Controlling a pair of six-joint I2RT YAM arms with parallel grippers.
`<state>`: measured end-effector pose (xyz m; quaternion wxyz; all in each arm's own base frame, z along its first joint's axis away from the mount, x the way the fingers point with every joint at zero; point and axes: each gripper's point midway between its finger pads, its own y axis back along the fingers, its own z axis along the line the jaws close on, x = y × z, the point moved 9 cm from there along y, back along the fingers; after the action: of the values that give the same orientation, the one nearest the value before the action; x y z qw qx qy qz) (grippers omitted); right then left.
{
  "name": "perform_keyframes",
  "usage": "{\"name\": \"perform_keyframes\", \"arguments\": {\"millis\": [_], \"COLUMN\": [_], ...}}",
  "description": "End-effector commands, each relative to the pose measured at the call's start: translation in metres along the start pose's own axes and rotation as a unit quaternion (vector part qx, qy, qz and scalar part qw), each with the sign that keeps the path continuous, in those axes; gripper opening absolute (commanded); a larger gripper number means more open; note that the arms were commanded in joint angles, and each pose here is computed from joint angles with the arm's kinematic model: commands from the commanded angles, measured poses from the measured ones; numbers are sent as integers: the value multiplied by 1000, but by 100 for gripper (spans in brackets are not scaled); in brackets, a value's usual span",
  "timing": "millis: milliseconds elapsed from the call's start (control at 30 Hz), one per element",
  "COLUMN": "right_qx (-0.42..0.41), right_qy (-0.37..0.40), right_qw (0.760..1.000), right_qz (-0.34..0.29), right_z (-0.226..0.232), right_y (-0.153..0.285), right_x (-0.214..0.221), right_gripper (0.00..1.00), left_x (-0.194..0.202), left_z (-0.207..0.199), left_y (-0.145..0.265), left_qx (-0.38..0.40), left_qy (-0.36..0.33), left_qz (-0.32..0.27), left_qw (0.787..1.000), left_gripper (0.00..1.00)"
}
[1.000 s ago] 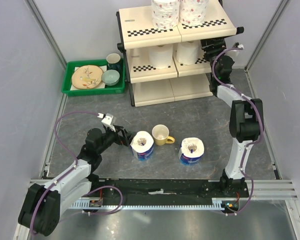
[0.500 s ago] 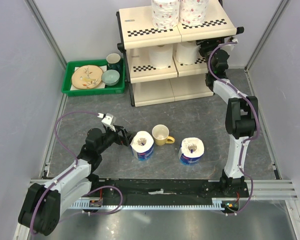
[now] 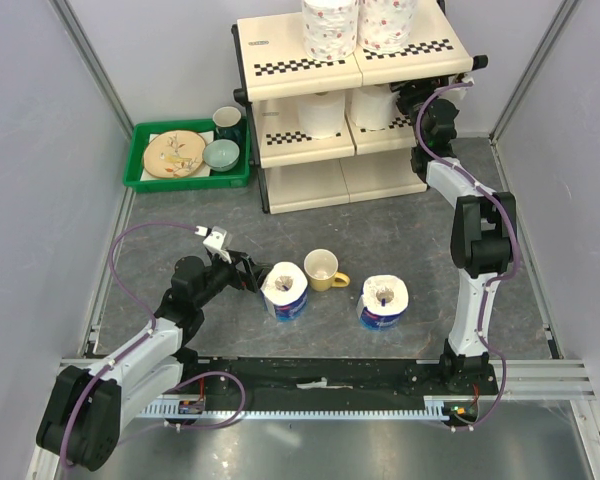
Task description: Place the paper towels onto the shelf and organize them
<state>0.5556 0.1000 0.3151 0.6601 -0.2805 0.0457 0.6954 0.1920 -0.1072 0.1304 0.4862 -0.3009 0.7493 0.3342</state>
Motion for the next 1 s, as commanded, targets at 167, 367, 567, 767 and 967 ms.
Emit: {"name": "perform_keyframes", "arguments": {"millis": [167,367,567,767,967], "right_qx": [-52,-66,-74,-78,-61], "right_qy": [1,-4,-6,-5,8], "right_qw": [998,998,997,996,998], "right_qz": [21,25,28,33,9], "right_z": [18,23,28,32,33], "right_y": [-2,1,6,8,16], "right_x": [6,5,5,8,1], "right_gripper": [81,81,81,81,81], "left_x": [-10,-11,-10,-10,-10], "left_z": [-3,-3,-2,-2,-2], "left_y": [-4,-4,-5,-5,-5], "left_qx": [18,18,17,17,17], "left_qy": [-27,-27,-26,-27,-27], "left_qz": [-9,-9,-7,-8,-8], "left_qw": [999,999,999,999,999], "left_gripper": [99,99,99,99,99]}}
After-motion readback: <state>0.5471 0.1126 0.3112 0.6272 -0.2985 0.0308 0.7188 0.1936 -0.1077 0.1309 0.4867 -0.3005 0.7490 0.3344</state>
